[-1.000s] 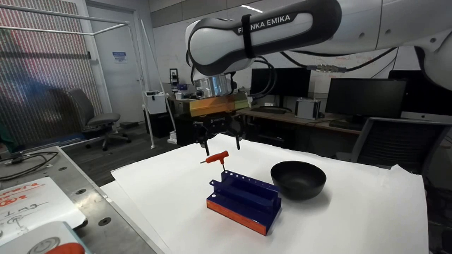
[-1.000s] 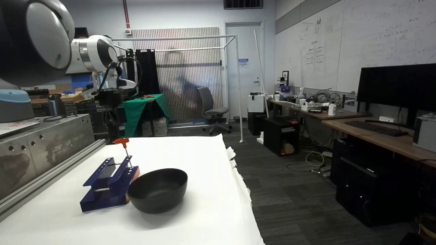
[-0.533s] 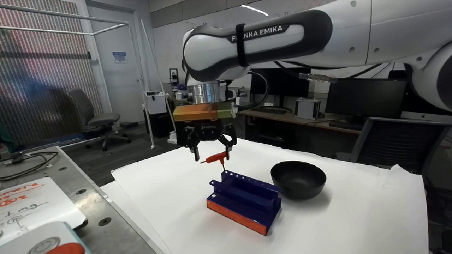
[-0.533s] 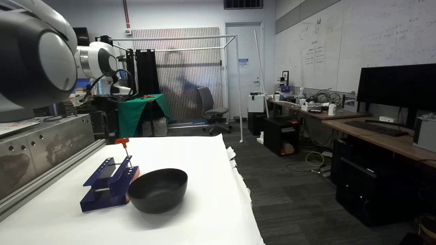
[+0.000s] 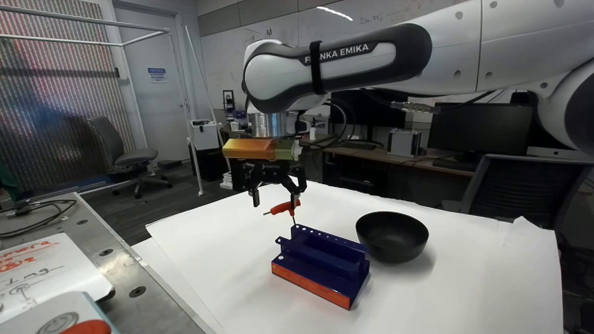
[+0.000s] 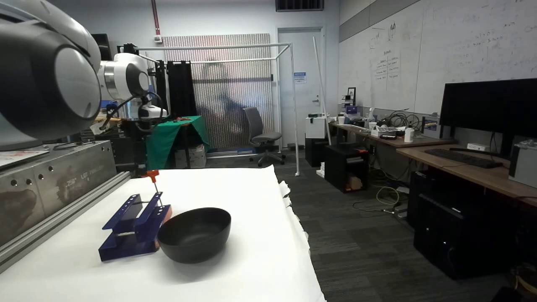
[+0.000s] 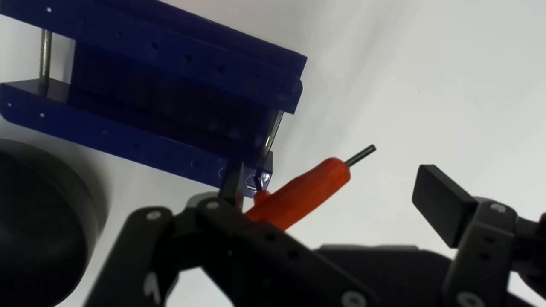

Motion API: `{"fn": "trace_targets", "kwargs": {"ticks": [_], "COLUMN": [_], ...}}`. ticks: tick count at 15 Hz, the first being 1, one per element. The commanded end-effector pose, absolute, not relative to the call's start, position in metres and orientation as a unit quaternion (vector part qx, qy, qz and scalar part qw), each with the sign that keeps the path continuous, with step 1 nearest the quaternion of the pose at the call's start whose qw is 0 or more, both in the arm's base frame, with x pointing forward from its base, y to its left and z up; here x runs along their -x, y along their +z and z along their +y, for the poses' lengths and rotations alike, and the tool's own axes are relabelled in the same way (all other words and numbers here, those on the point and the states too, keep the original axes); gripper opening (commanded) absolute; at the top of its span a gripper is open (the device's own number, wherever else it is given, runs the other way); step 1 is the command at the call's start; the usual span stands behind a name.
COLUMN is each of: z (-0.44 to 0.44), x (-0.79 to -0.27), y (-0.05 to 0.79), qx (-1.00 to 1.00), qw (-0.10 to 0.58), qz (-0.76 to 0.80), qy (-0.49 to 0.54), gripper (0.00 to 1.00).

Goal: Put the red object in the bowl

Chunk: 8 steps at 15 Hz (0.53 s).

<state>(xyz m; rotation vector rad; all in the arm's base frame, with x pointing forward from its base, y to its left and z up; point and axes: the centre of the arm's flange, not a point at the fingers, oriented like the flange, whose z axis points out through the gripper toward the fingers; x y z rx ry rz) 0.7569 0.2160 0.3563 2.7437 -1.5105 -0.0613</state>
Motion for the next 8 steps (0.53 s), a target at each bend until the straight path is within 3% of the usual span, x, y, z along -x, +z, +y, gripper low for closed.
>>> {"fn": "trace_targets", "kwargs": {"ticks": [1,3,8], "z": [0.2198,0.2178,0.2124], "x": [-0.7849,-0.7847,-0.7824], "y": [0.3602,0.3578,0.3624], "qx": [-0.855,-0.851,-0.845], "qw": [0.006,0.012,0.018], "qz": [-0.519,-0.526,-0.535], "qy": [-0.006,0.0,0.018], "gripper": [0.75,0.68,0.27]}}
